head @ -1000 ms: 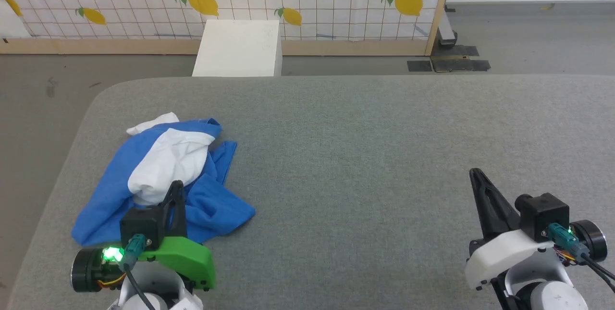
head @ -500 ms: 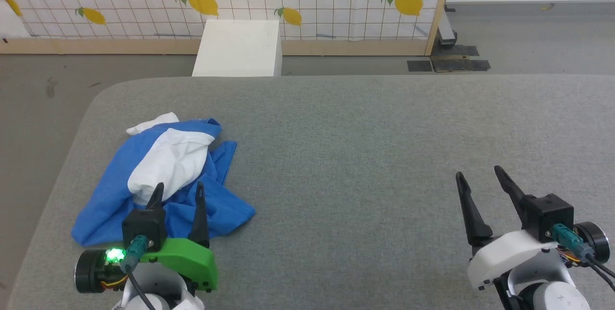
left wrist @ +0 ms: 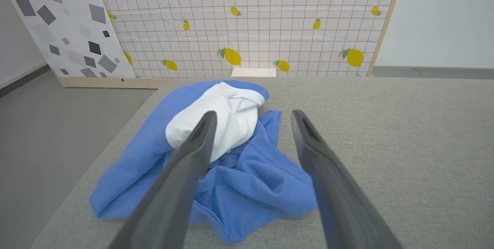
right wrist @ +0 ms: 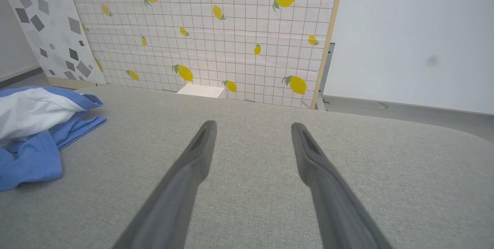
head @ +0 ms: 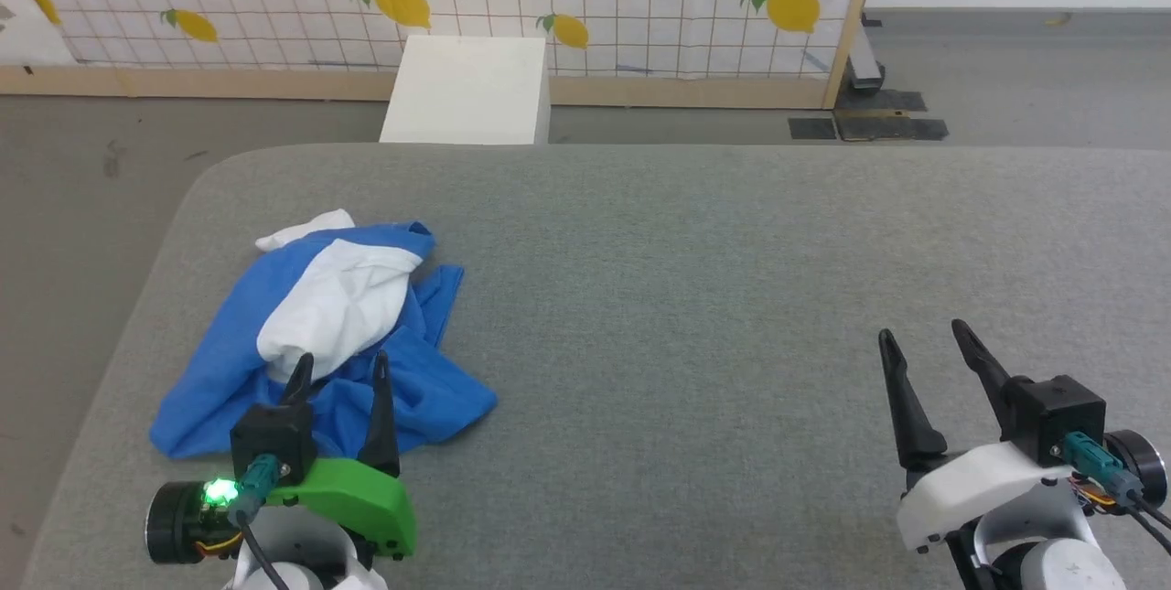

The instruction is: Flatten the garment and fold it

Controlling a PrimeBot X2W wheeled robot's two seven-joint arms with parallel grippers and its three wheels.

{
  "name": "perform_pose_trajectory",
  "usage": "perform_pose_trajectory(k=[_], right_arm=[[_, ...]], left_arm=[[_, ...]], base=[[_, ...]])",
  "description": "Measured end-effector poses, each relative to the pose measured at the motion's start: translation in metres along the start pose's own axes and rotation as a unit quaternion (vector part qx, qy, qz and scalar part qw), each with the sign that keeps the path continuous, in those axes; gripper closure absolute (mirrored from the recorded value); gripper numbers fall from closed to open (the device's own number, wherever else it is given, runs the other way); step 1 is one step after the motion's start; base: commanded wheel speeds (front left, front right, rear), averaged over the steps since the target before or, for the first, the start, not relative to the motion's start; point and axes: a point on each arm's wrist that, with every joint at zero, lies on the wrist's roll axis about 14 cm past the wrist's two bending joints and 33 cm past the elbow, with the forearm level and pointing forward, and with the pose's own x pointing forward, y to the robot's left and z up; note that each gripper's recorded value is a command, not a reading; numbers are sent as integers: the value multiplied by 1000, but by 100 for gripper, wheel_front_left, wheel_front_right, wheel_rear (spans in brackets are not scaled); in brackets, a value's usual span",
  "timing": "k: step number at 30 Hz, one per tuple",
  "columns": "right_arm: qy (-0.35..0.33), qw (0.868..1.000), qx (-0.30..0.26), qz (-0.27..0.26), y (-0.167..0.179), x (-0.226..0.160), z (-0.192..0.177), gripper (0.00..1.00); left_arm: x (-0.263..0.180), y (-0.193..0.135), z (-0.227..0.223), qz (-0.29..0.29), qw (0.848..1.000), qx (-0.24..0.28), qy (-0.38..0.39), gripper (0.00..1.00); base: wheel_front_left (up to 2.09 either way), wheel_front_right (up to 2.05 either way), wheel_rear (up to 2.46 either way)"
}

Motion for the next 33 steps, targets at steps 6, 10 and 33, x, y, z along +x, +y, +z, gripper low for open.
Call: perform_pose_trajectory(k=[6,10,33], right_arm=[[0,1000,6,11,7,5,-2,0],[-1,1000,9,20,13,9,-3,0],[9,995,32,92,63,31,-19,0]], left_arm=[[-5,11,-1,17,1000,-4,-4,0],[-10,20,-1,31,999,-5,-4,0],[-48,77,-7,126,992,-25,-11,0]], base=[[0,0,0],[0,0,0],[0,0,0]])
